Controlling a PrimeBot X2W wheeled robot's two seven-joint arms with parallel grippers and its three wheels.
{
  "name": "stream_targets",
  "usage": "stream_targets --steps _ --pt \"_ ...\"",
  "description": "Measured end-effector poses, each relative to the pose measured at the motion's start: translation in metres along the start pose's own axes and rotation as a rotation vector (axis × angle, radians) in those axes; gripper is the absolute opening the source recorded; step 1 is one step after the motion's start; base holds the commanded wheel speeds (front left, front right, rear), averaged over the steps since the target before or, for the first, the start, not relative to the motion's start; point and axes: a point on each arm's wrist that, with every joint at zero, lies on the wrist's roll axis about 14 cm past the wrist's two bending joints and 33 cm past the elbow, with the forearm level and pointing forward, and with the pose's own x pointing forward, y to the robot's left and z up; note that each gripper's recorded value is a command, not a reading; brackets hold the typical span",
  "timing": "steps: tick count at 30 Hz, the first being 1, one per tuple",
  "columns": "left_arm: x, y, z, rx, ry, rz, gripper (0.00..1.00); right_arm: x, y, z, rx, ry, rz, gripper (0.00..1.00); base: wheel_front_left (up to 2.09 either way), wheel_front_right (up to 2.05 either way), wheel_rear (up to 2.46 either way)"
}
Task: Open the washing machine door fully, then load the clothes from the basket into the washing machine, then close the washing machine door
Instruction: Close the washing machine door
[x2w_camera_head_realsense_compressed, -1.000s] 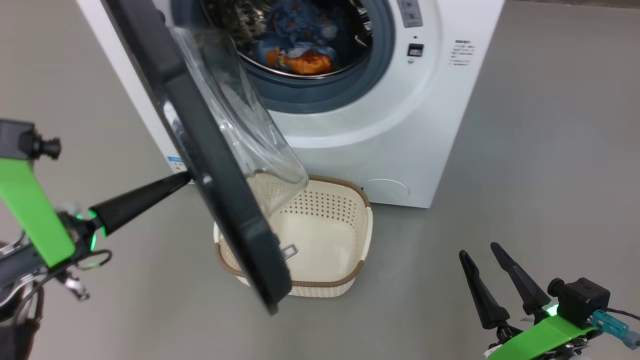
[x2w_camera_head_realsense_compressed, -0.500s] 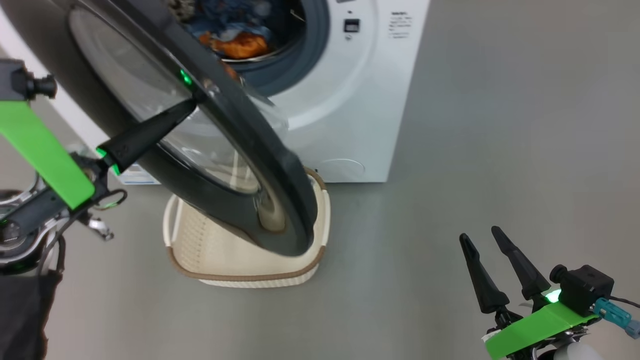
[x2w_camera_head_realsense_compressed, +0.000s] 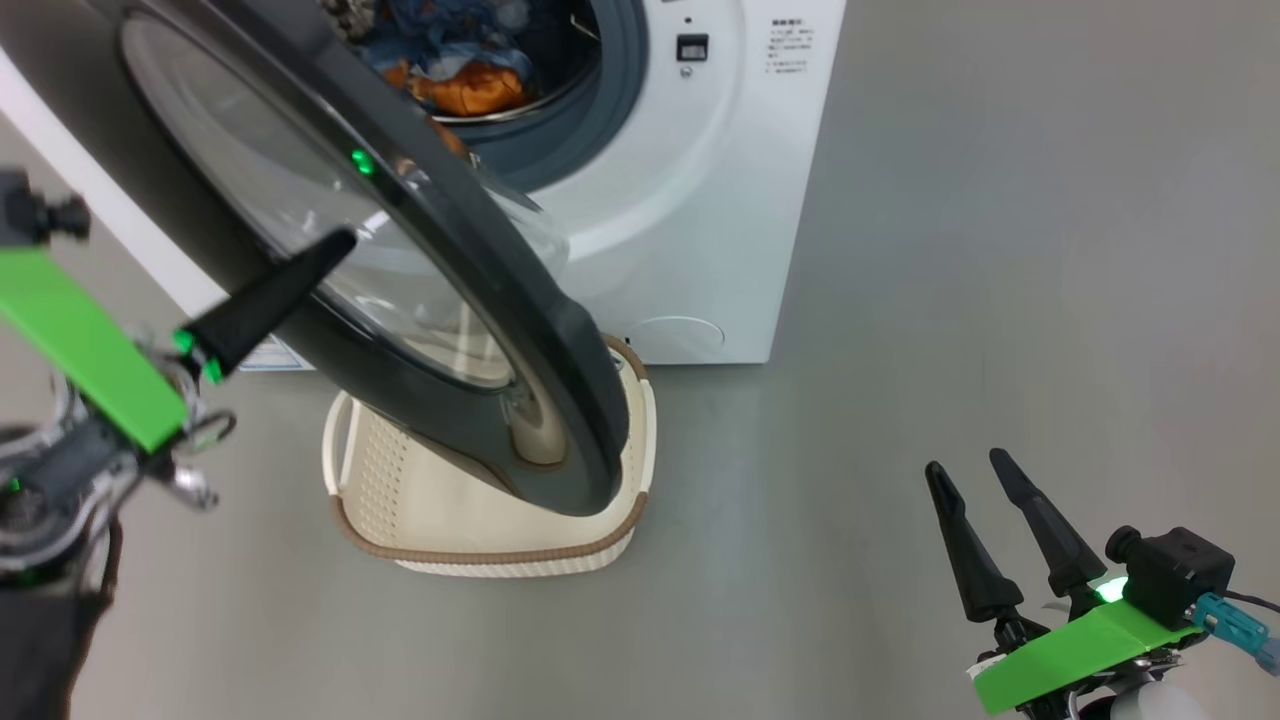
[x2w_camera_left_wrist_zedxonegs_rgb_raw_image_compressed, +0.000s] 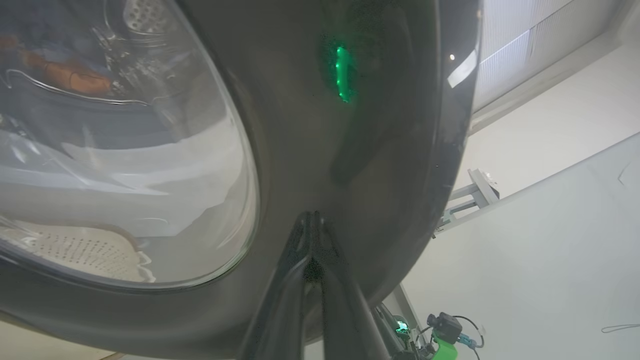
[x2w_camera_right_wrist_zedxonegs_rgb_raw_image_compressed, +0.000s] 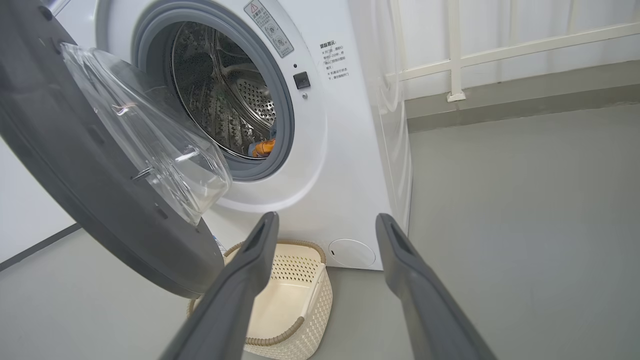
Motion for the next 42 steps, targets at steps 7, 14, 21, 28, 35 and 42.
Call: stream_targets --steps 7,14,21,28,35,42 --pt "-0.042 0.032 -0.012 0.027 -0.089 0.156 1.00 0.000 0.010 0.008 -0.009 -0.019 0.027 1.00 0.00 0.00 0.00" --pt "-0.083 0.067 -0.032 0.065 -0.183 0.311 1.00 -0.007 0.012 0.012 -0.023 -0.024 0.034 1.00 0.00 0.00 0.00" --pt "-0.116 0.103 -0.068 0.080 -0.207 0.449 1.00 -0.021 -0.002 0.012 -0.030 -0.018 -0.012 1.00 0.00 0.00 0.00" --pt "-0.131 0.121 -0.095 0.126 -0.230 0.515 1.00 -0.041 -0.019 0.010 -0.035 -0.008 -0.074 1.00 0.00 0.00 0.00" --pt "-0.134 0.136 -0.111 0.242 -0.173 0.553 1.00 -0.055 -0.034 0.013 -0.043 -0.013 -0.124 1.00 0.00 0.00 0.00" --pt "-0.125 0.133 -0.101 0.345 -0.225 0.551 1.00 -0.064 -0.041 0.020 -0.049 -0.032 -0.153 1.00 0.00 0.00 0.00"
